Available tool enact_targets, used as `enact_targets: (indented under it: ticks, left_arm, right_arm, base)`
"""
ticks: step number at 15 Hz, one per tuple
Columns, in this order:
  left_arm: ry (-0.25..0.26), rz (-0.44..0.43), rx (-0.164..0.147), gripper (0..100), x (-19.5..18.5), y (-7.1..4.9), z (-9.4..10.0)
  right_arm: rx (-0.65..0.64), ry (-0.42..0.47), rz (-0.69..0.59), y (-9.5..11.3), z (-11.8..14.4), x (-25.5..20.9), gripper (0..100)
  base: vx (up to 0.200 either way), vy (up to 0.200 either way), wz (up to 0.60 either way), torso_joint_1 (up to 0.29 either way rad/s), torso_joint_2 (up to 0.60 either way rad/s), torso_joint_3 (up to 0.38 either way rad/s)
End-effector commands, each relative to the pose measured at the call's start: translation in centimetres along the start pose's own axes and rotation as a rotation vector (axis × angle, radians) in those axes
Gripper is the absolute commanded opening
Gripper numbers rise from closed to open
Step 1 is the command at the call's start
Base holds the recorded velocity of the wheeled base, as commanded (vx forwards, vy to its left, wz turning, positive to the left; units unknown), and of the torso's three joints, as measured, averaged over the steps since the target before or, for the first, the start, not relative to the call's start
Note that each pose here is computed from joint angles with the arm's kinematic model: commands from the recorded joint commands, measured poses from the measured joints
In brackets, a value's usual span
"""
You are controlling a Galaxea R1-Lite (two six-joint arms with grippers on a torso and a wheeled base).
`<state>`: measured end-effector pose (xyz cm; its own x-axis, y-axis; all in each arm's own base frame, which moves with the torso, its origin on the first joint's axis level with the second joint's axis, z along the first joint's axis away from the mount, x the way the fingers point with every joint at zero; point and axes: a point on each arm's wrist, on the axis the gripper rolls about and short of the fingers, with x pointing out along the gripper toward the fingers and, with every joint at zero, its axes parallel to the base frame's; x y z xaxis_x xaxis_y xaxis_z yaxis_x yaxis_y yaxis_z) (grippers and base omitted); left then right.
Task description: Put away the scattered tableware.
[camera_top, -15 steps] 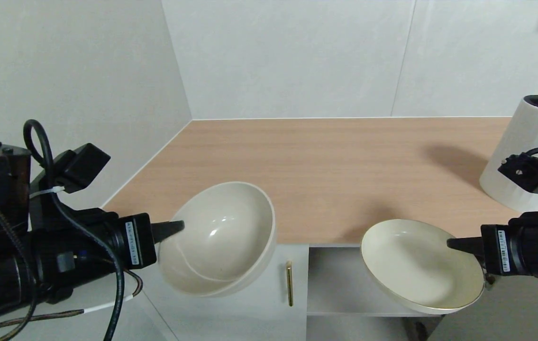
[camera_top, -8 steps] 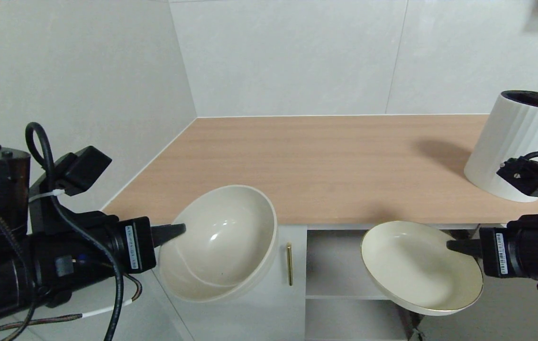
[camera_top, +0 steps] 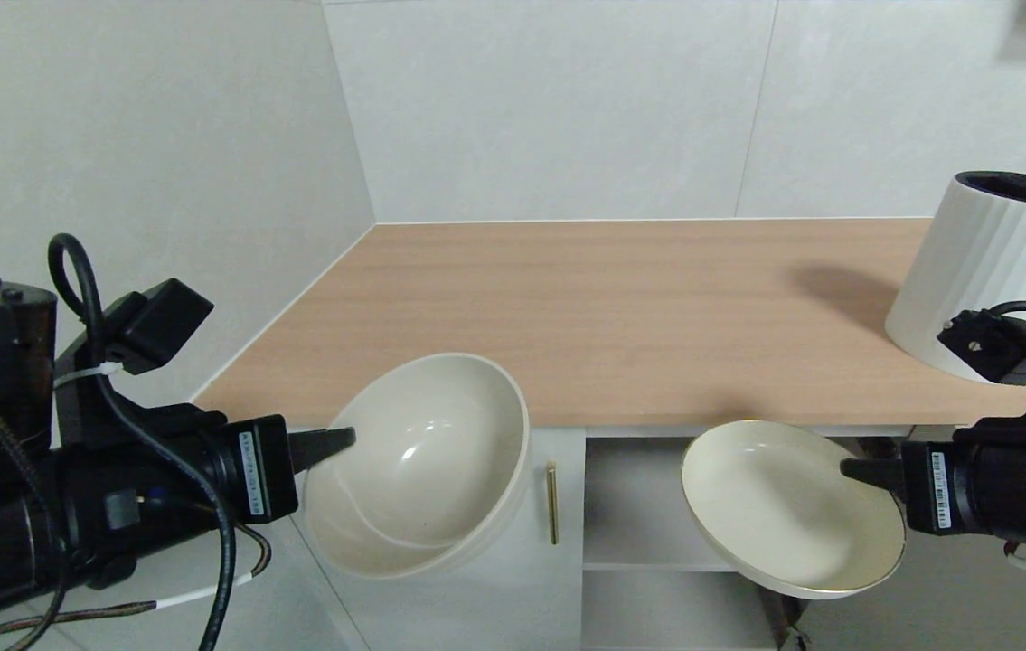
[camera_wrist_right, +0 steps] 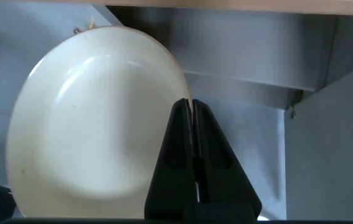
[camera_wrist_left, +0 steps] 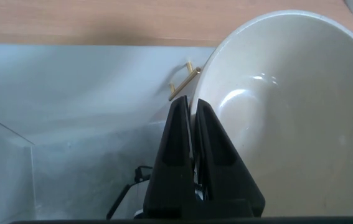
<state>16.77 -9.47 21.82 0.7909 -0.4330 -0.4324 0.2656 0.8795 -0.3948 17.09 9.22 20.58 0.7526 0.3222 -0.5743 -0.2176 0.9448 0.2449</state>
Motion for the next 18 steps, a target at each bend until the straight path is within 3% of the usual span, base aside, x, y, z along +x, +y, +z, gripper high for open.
enact_targets:
  ticks: [1, 12, 18]
  left_arm:
    - [0.003, 0.002, -0.001, 0, 0.1, 0.02, -0.03]
    - [0.011, 0.006, 0.0, 0, 0.33, 0.06, -0.12]
    - [0.013, 0.007, 0.0, 0, 0.33, 0.07, -0.14]
  right_arm:
    - [-0.017, 0.013, -0.004, -0.06, -0.25, 0.2, 0]
    - [-0.029, 0.037, -0.009, -0.15, -0.6, 0.67, 0]
    - [-0.05, 0.056, -0.016, -0.24, -0.93, 1.0, 0]
  base:
    - [0.0, 0.0, 0.0, -0.115, 0.31, 0.173]
    - [0.0, 0.0, 0.0, -0.156, 0.45, 0.288]
    - [0.0, 0.0, 0.0, -0.072, 0.35, 0.26]
